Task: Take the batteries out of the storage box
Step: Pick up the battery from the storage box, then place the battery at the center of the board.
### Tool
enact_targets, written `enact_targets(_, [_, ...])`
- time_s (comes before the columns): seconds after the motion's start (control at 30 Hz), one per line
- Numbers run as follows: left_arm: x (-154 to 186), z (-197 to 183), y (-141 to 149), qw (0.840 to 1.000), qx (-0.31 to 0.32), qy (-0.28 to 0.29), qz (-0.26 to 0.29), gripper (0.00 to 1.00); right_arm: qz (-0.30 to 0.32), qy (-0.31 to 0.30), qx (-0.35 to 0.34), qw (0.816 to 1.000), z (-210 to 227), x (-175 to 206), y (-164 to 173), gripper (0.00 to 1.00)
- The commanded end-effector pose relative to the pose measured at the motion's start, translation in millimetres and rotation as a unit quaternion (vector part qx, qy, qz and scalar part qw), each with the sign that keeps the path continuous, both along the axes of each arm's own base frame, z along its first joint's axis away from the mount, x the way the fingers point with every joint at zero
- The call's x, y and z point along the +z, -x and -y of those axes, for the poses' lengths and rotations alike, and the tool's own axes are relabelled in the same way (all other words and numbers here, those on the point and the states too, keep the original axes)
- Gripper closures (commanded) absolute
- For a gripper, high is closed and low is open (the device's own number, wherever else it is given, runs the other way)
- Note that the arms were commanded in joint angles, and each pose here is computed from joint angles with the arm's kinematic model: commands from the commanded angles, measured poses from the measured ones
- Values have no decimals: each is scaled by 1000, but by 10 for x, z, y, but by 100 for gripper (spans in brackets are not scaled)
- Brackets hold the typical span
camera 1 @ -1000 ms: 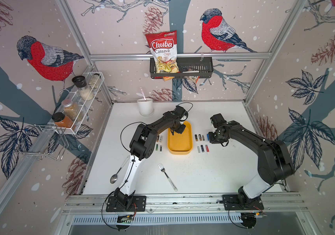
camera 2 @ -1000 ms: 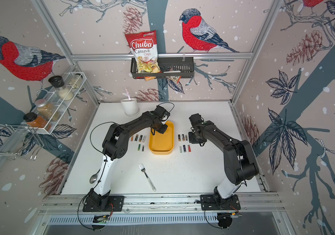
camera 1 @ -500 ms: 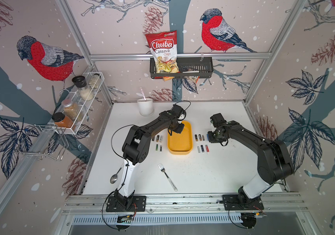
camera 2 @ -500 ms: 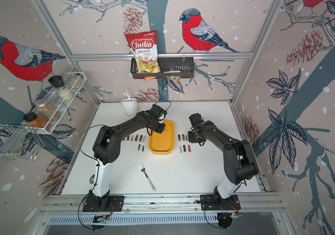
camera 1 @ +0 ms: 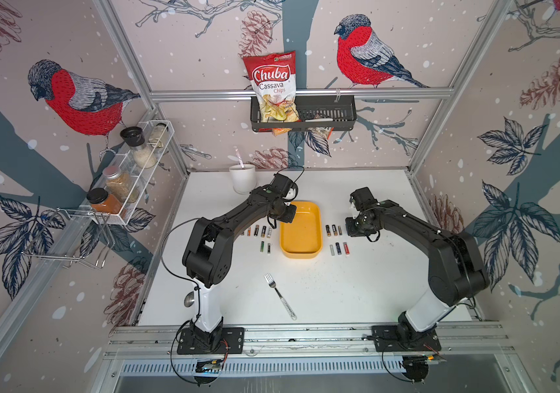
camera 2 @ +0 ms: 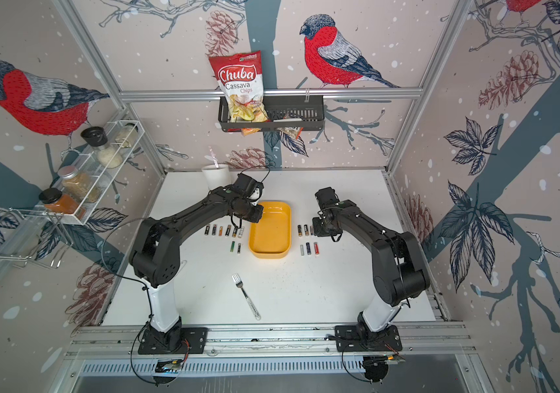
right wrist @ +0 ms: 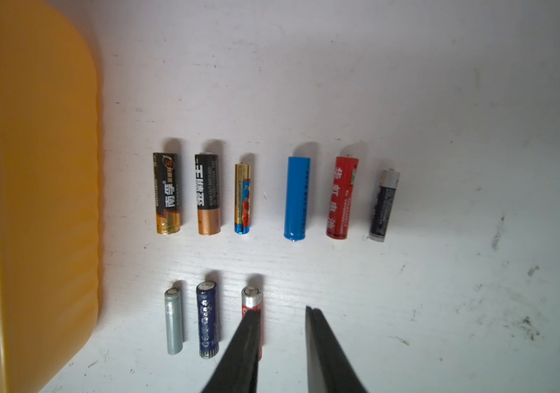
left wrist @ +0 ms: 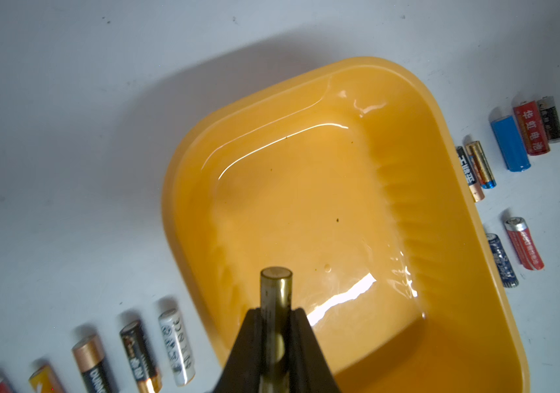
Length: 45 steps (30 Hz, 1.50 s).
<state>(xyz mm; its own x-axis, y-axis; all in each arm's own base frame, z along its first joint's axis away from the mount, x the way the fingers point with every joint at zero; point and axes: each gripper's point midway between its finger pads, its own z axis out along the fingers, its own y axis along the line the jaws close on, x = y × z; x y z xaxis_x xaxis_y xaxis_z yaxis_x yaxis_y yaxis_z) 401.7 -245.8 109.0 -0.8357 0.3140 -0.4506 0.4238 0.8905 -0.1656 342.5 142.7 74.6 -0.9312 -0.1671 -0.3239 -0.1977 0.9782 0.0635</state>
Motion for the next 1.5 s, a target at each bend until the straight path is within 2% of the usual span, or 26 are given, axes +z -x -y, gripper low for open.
enact_targets(0.0, [124, -140, 4, 1000, 24, 12, 15, 84, 6, -6, 7, 1000, -49, 20, -36, 71])
enact_targets(0.27, [173, -632, 246, 997, 74, 9, 16, 84, 7, -8, 12, 1000, -86, 35, -53, 71])
enact_targets(0.53, [-58, -981, 501, 993, 113, 14, 0, 84, 3, -4, 17, 1000, -111, 13, -39, 71])
enact_targets(1.03, [-696, -1243, 697, 986, 162, -14, -46, 83, 0, 3, 21, 1000, -118, 19, -19, 71])
enact_targets(1.47, [-817, -1326, 680, 982, 179, -17, -52, 82, -3, 6, 20, 1000, -111, 4, -29, 71])
